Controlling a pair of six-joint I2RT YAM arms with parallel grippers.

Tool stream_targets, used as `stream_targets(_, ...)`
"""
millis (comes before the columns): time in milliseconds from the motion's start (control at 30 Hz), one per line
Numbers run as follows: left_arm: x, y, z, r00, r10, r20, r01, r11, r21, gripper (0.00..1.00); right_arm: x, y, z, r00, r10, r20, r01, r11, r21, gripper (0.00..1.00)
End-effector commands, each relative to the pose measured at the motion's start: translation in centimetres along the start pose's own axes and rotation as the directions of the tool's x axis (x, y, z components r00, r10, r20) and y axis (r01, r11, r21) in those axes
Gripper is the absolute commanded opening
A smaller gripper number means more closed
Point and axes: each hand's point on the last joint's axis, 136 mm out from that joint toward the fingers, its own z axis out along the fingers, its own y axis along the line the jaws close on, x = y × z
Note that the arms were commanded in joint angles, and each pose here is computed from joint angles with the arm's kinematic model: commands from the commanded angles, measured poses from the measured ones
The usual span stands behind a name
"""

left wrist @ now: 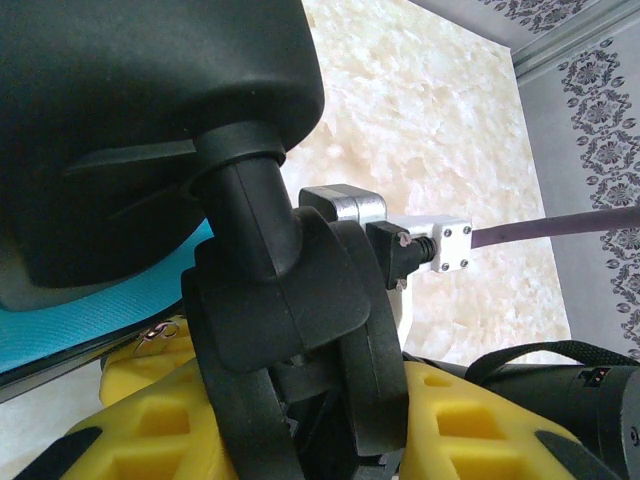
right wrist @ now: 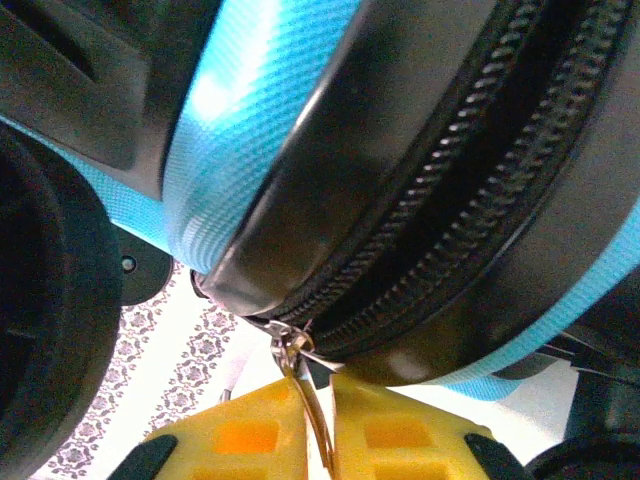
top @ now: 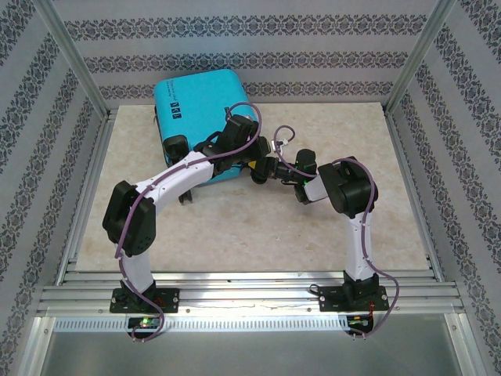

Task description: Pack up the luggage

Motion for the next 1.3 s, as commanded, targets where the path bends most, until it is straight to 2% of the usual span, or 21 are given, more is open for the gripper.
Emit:
stream_targets(0, -5.1, -7.4, -3.7, 0.982, 0.062, 0.179, -0.105, 0.965, 0.241, 0.09, -1.9, 1.4, -0.5, 0.995, -0.069, 0.077, 0.070, 0.998, -0.005, 0.08)
stream_targets(100, -5.1, -7.2, -3.8, 0.981, 0.064, 0.181, -0.106, 0.966, 0.237, 0.09, -2.2, 0.8, -0.8, 0.993, -0.057, 0.099, 0.055, 0.998, 0.022, 0.00)
stream_targets(533, -4.2, -6.7, -4.1, 0.985, 0.068, 0.159, -0.105, 0.966, 0.235, 0.05, -0.6, -2.0, -2.8, 0.989, -0.070, 0.130, 0.040, 0.976, 0.216, 0.00)
stream_targets(700, -3.1, -6.2, -4.3, 0.989, 0.059, 0.133, -0.090, 0.966, 0.243, 0.03, 0.3, -3.3, -3.0, 0.991, -0.099, 0.091, 0.064, 0.942, 0.328, 0.00)
stream_targets(867, -2.7, -5.0, -4.9, 0.986, 0.096, 0.136, -0.121, 0.974, 0.192, 0.00, 0.9, -4.2, -3.9, 0.988, -0.155, 0.025, 0.124, 0.868, 0.481, 0.00)
stream_targets(1033, -2.3, -4.3, -5.7, 0.981, 0.143, 0.132, -0.164, 0.973, 0.164, 0.00, 1.4, -4.4, -5.0, 0.984, -0.178, -0.030, 0.165, 0.814, 0.556, 0.00)
stream_targets(1267, -0.7, -4.0, -6.7, 0.969, 0.220, 0.111, -0.238, 0.953, 0.189, 0.00, 2.9, -4.6, -5.7, 0.970, -0.197, -0.143, 0.243, 0.750, 0.616, 0.00)
